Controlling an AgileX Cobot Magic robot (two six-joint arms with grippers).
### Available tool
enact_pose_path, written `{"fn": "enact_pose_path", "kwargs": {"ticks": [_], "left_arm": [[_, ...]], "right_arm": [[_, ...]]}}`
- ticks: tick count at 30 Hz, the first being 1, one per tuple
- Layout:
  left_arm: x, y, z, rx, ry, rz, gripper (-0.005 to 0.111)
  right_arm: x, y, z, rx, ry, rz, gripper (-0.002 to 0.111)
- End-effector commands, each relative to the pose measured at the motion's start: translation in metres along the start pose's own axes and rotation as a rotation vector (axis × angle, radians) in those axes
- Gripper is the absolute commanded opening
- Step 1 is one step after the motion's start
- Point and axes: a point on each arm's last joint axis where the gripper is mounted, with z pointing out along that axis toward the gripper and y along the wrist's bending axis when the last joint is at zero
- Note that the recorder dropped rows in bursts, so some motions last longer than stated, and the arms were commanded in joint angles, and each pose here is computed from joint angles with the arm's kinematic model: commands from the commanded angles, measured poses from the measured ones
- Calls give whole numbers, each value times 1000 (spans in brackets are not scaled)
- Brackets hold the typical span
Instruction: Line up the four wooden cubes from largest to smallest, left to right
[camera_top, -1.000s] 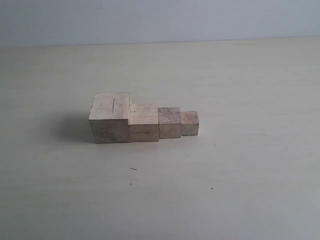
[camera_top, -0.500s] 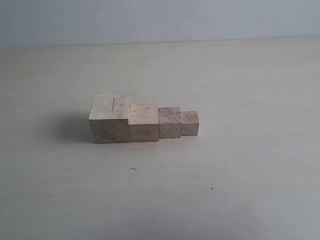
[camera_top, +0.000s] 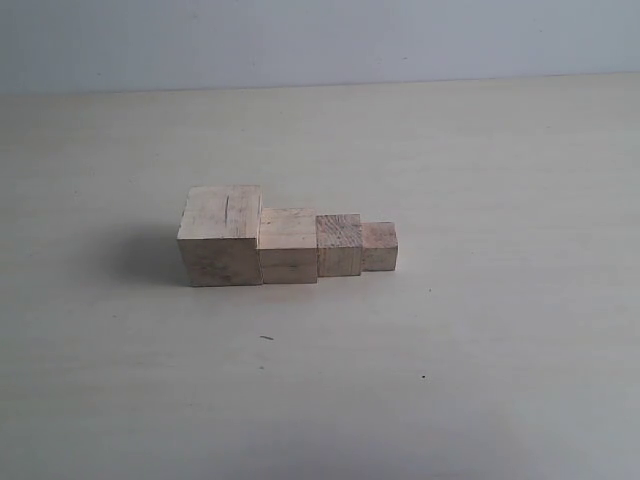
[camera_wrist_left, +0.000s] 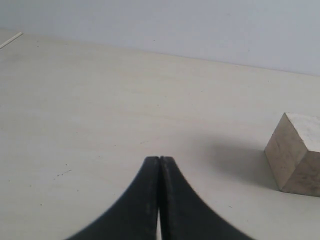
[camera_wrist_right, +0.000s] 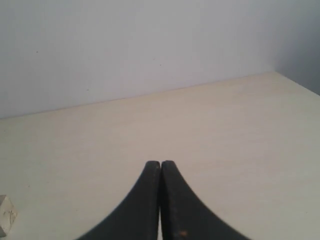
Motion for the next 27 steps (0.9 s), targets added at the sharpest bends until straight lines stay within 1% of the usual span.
{"fn": "enact_pose_path", "kwargs": {"ticks": [1,6,11,27], "left_arm": [[0,0,0,8,-12,7,0],[0,0,0,8,-12,7,0],[0,0,0,8,-12,7,0],[0,0,0,8,-12,7,0]], "right_arm": [[2,-1,0,16,10,-27,0],[3,-2,0,21,22,-35,0],[8,-2,0,26,77,-93,0],[8,-2,0,27,76,-84,0]]}}
